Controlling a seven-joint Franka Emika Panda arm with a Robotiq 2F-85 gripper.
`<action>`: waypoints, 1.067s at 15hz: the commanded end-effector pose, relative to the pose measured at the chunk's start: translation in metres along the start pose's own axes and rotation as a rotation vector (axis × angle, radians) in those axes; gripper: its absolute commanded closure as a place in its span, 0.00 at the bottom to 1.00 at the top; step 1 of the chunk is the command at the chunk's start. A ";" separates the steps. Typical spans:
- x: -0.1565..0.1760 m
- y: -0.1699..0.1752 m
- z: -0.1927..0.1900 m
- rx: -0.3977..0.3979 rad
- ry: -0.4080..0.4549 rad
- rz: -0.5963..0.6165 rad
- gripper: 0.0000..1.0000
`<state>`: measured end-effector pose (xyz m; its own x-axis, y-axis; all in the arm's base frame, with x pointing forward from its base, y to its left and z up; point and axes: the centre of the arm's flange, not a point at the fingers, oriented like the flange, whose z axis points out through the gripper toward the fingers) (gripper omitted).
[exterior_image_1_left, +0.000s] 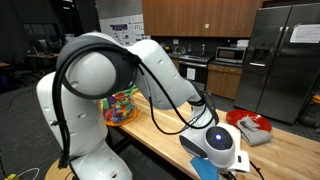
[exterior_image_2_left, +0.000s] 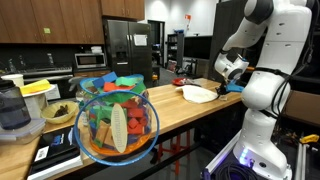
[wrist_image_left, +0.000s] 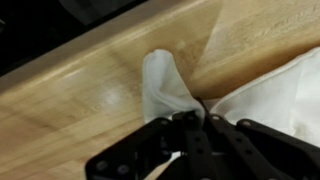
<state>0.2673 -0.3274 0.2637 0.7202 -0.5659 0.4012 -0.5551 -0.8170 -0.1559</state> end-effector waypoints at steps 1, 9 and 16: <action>-0.003 0.016 0.009 -0.070 0.005 0.053 0.99; 0.039 -0.028 0.014 -0.070 0.063 -0.104 0.99; 0.076 -0.172 0.010 -0.007 0.142 -0.384 0.99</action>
<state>0.3833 -0.2645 0.2975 0.8055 -0.2948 0.5140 -0.3420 -0.9397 -0.0031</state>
